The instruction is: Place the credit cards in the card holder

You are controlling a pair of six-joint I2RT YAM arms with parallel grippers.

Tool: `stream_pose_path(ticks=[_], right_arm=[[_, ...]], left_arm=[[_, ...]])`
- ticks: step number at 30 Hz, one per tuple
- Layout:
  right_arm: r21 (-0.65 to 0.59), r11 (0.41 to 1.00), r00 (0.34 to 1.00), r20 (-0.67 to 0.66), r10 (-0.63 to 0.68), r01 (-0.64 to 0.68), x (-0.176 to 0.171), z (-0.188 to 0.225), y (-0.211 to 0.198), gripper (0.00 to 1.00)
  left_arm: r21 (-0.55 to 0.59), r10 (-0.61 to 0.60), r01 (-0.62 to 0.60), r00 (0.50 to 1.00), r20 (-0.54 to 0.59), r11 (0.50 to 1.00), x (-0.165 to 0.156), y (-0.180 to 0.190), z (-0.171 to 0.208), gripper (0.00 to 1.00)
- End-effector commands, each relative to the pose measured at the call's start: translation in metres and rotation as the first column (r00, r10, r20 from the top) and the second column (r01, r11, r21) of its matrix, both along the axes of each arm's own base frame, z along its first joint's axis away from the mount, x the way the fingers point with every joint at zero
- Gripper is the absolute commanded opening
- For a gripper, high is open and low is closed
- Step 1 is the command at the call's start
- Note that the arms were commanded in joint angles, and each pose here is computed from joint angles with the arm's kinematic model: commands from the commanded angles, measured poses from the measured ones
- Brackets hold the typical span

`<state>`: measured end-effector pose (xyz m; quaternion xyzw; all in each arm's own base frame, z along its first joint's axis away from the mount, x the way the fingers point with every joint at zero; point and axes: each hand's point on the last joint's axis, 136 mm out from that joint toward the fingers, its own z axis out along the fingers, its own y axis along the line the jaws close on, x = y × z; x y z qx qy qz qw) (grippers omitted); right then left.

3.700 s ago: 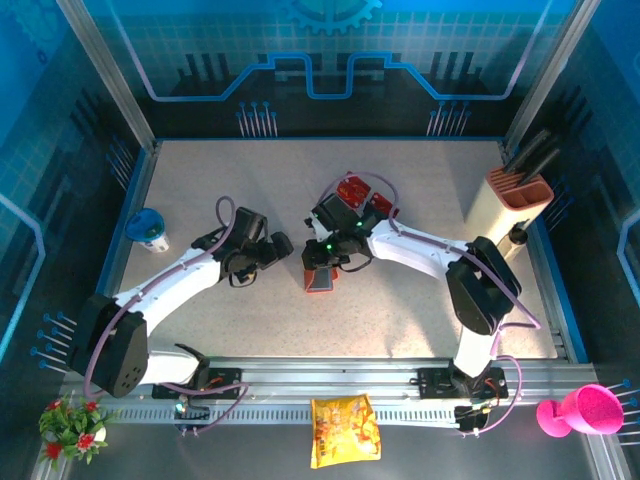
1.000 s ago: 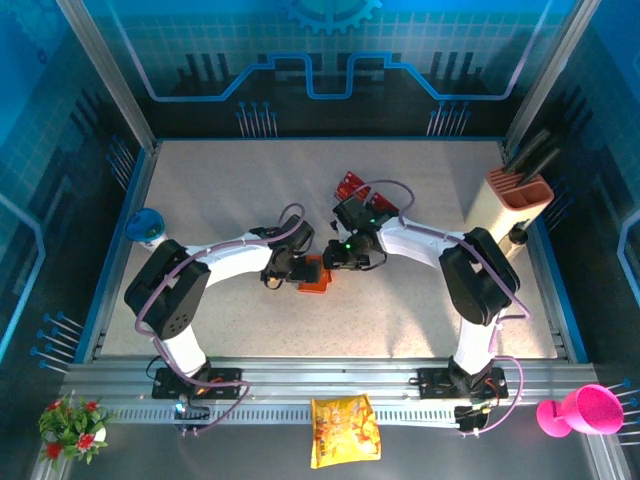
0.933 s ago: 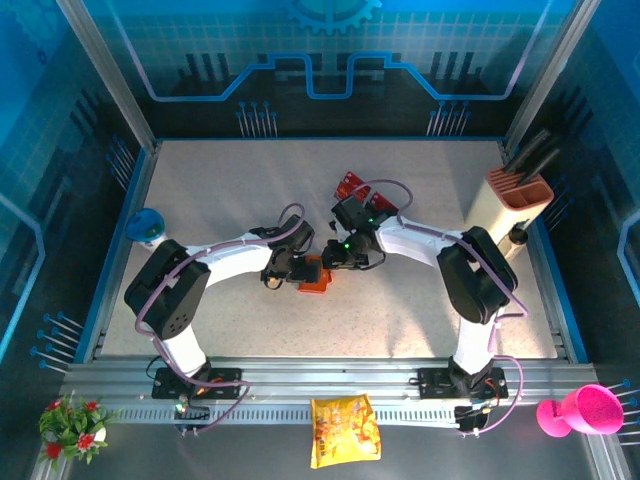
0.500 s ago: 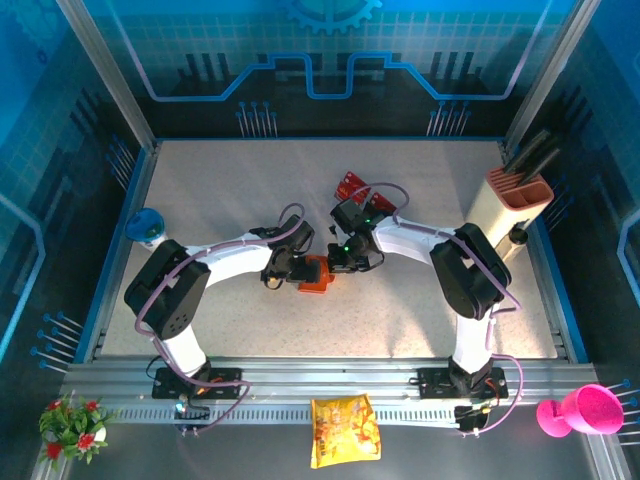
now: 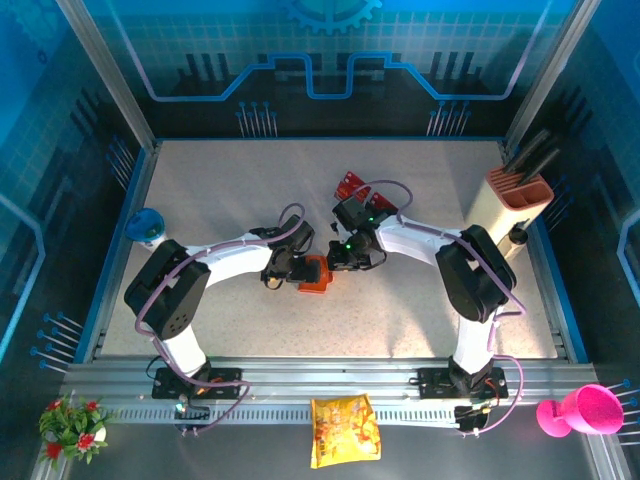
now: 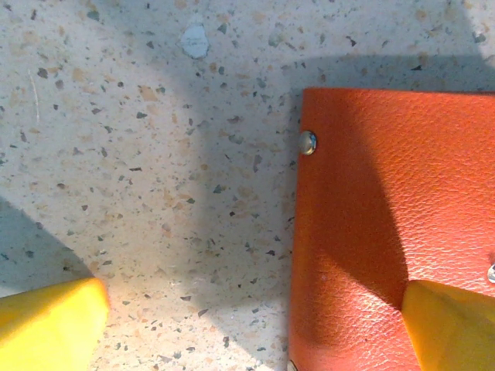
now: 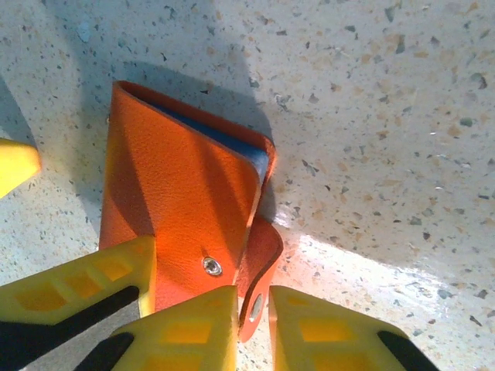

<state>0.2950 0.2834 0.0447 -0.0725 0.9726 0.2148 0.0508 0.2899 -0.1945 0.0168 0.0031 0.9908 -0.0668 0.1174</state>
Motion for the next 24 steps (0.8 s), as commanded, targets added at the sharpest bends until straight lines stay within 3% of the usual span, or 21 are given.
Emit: stream_pose_path(ticks=[1,10,24], right_arm=[[-0.003,1.0,1.0,-0.007,-0.003,0.003,-0.003,0.005,-0.006,0.16],[-0.005,1.0,0.999,-0.035,0.009,-0.009,-0.007,-0.005,-0.005,0.21],[0.003,1.0,0.999,-0.046,0.009,-0.009,-0.009,-0.009,-0.007,0.0]], left_arm=[[0.113,0.02,-0.008,0.994,-0.107,0.994,-0.028,0.025,-0.028,0.99],[0.11,0.023,-0.011,0.994,-0.111,0.994,-0.028,0.024,-0.028,0.99],[0.109,0.024,-0.012,0.994,-0.109,0.994,-0.027,0.024,-0.029,0.99]])
